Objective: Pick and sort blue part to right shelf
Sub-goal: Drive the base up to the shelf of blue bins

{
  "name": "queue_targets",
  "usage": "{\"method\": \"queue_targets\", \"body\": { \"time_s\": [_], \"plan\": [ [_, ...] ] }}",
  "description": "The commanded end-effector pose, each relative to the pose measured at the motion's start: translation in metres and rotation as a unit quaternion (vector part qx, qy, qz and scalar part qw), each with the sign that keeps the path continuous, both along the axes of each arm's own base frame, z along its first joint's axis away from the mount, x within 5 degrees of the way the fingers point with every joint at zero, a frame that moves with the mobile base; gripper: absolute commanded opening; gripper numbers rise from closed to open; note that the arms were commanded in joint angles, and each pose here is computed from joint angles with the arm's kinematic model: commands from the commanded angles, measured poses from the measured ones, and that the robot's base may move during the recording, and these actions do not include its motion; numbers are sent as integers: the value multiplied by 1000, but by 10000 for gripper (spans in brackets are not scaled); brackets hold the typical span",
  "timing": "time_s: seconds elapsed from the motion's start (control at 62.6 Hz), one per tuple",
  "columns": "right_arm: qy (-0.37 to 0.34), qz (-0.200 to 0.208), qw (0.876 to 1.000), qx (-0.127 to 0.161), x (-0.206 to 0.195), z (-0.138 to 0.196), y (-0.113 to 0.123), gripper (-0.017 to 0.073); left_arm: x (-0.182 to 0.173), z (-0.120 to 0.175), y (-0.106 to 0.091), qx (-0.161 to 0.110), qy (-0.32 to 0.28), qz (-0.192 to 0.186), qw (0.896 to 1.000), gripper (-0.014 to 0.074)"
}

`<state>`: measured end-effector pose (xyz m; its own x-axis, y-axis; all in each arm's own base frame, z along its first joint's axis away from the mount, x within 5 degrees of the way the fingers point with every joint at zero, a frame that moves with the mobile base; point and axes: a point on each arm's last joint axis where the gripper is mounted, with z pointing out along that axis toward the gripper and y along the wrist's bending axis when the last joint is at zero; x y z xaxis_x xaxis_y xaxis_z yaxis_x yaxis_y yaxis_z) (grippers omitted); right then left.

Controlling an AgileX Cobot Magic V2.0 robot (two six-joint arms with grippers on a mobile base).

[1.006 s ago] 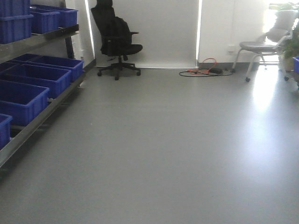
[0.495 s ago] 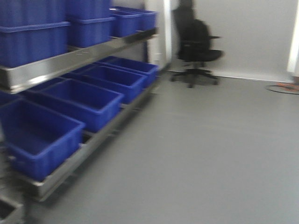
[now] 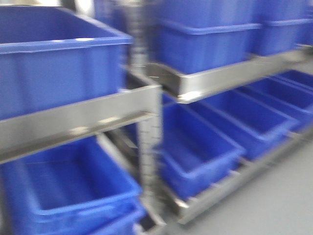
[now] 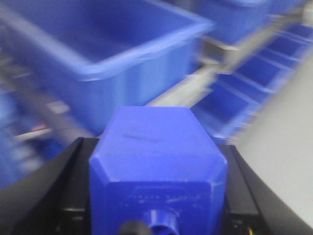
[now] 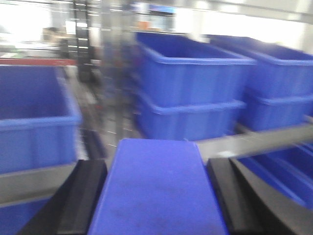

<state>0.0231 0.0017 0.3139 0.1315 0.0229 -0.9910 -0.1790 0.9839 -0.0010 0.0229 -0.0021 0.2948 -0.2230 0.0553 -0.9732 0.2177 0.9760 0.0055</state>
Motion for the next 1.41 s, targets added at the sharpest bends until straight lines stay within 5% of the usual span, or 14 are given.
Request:
{"method": "queue_targets", "body": {
  "time_s": [0.0,1.389],
  "plan": [
    [-56,2,998,0,-3,18,0,290,2,16,-1,-12,-48,-3,999,262],
    [-56,2,998,0,-3,18,0,290,2,16,-1,-12,-48,-3,999,262]
  ]
}}
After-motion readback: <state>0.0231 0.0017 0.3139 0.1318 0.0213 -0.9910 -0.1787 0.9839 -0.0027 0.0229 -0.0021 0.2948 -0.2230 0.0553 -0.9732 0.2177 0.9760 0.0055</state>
